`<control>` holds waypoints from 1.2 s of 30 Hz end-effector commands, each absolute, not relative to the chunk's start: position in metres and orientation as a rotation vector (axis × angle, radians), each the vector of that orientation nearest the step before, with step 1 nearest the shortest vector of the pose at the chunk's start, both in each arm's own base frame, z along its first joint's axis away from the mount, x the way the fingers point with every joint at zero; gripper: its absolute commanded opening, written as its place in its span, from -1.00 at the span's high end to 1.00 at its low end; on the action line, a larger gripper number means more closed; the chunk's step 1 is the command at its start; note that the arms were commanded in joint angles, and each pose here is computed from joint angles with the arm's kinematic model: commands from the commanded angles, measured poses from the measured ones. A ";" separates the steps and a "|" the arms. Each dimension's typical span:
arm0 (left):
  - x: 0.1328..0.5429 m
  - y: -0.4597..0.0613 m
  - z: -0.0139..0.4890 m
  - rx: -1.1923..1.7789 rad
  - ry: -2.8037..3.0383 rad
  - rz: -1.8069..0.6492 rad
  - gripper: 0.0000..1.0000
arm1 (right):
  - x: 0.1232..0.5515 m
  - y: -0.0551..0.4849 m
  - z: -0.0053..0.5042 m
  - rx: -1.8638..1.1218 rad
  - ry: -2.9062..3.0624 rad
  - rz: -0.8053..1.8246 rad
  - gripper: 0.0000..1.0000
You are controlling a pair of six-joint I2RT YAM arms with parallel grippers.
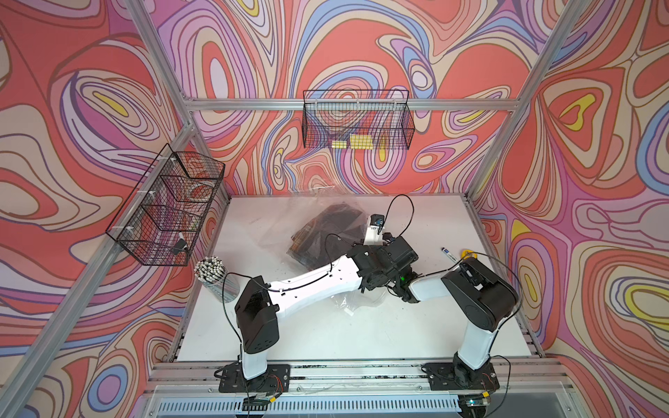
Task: Take the shirt out of the vacuum bag
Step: Take out the shirt from the vacuum bag.
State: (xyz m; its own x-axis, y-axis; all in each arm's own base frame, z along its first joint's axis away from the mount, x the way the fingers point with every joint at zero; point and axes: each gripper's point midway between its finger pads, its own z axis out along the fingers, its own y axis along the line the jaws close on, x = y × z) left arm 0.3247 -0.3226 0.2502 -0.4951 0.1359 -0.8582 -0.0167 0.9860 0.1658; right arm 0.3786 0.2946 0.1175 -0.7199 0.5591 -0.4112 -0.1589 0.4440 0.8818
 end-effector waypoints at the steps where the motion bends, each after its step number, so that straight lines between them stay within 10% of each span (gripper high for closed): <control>1: 0.324 -0.315 0.263 0.051 2.065 0.165 1.00 | 0.373 0.301 0.131 0.232 1.992 1.311 -0.40; 13: 0.324 -0.312 0.261 0.045 2.069 0.174 1.00 | 0.383 0.318 0.118 0.259 1.972 1.422 -0.12; 27: 0.339 -0.299 0.254 -0.023 2.077 0.186 1.00 | 0.384 0.320 0.143 0.175 1.979 1.368 1.00; 36: 0.359 -0.284 0.238 -0.086 2.096 0.214 1.00 | 0.375 0.320 0.176 0.106 1.982 1.371 1.00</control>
State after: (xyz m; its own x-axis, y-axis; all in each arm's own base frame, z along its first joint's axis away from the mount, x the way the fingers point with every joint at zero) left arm 0.3536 -0.2886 0.2382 -0.5157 0.0524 -0.8552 -0.1263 0.9826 0.1364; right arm 0.3799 0.3085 0.1300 -0.7624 0.4763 -0.4380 -0.1935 0.4781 0.8567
